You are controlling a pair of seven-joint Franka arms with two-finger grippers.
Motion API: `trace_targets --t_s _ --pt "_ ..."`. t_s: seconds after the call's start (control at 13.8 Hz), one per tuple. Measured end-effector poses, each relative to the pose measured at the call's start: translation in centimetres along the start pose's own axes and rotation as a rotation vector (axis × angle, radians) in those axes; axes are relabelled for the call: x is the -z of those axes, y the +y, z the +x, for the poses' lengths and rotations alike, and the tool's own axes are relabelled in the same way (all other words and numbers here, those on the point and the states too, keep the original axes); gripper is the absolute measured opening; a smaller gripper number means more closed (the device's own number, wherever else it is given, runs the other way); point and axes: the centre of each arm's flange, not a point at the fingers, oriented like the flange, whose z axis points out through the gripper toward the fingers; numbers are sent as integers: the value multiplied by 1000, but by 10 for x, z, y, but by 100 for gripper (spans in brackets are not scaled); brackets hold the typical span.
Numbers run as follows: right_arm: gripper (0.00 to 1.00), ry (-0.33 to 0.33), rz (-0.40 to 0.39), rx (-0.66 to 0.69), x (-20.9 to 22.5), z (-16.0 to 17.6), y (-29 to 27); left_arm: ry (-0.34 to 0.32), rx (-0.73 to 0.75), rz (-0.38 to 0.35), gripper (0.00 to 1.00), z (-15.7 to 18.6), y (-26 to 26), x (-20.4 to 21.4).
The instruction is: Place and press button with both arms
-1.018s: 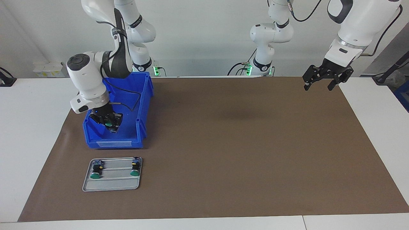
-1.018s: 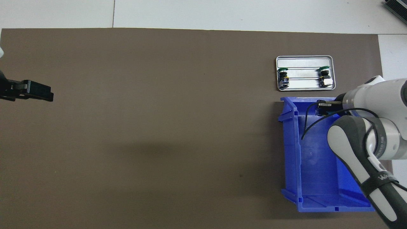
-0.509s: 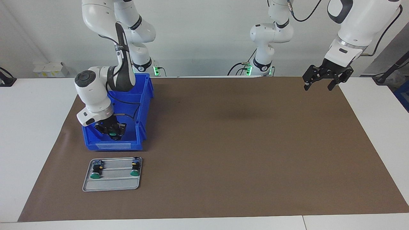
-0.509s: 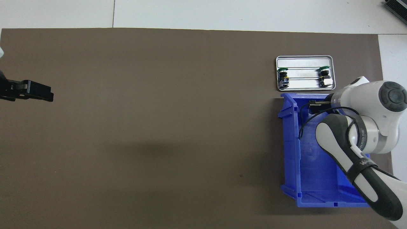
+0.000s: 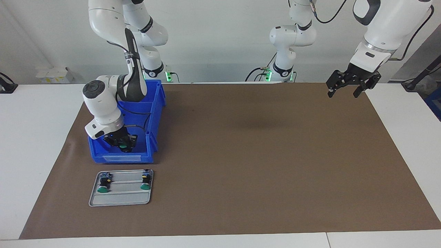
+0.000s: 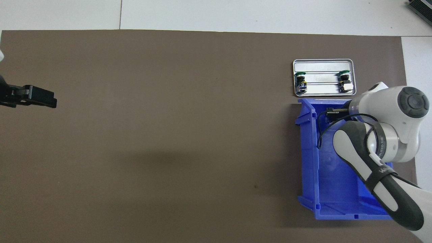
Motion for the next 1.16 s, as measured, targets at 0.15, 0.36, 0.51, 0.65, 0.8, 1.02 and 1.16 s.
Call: trace_targets --t_s 0.15,0.36,0.51,0.65,0.8,1.02,1.16 --pt "39 0 0 0 0 0 0 0 0 0 100 0 0 0" --pt "71 8 1 2 3 2 -1 0 0 0 100 0 0 0" --pt "79 20 1 3 12 4 -2 0 0 0 100 0 0 0" --pt "83 27 1 3 31 5 -2 -1 0 0 100 0 0 0" --pt "87 36 9 -11 63 4 -2 -1 0 0 100 0 0 0" --pt "95 22 18 -38 129 0 -3 -1 0 0 100 0 0 0" --pt "95 -4 34 -49 177 -1 -5 -1 0 0 100 0 0 0"
